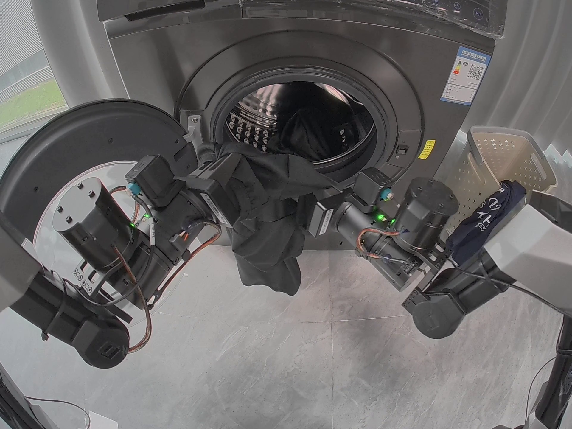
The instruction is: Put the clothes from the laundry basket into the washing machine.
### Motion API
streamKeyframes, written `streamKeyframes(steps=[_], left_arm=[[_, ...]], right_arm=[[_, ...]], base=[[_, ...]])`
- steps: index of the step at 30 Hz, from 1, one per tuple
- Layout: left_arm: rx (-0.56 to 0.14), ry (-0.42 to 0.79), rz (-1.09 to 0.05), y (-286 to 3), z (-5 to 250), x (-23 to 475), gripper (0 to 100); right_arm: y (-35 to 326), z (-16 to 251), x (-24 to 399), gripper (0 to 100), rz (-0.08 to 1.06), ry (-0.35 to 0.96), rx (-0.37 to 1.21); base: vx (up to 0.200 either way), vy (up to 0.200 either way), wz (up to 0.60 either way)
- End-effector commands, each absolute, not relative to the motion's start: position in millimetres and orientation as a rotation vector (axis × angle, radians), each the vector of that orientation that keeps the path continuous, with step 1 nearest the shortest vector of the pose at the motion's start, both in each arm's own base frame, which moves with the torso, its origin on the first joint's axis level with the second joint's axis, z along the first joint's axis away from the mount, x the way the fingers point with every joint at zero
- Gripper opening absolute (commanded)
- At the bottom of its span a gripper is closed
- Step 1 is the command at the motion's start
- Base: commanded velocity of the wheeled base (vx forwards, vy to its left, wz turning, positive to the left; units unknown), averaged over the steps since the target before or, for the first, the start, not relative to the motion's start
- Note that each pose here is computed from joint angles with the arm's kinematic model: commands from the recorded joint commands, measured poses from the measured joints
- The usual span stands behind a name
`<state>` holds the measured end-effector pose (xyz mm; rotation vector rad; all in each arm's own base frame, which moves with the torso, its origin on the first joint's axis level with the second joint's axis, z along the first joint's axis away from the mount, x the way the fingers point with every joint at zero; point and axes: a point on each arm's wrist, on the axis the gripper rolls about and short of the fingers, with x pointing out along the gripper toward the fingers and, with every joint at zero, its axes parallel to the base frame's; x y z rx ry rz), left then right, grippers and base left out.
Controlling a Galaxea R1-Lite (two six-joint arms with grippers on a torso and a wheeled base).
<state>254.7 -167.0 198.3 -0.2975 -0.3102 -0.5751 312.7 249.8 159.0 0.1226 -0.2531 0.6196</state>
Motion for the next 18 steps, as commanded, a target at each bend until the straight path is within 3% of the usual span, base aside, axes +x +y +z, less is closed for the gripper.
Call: streamKeyframes(steps=[1, 4, 5, 18], left_arm=[[-0.294, -0.296, -0.574, -168.4, 193.8, 257.7, 0], [-0.282, -0.272, -0.587, -166.9, 188.7, 253.1, 0], [-0.279, -0.263, -0.593, -166.6, 186.7, 251.7, 100], [-0.259, -0.194, -0.587, -167.1, 167.6, 254.9, 100]], right_arm=[[232.1, 178.6, 292.0, 0, 0.617, -0.27, 0.128], [230.2, 184.4, 286.1, 0, 0.623, -0.28, 0.135], [229.5, 186.7, 285.2, 0, 0.623, -0.286, 0.137], [218.0, 217.9, 271.2, 0, 0.619, -0.363, 0.184]], base=[[0.0, 0.0, 0.0], [0.0, 0.0, 0.0], [0.0, 0.0, 0.0], [0.0, 0.0, 0.0]])
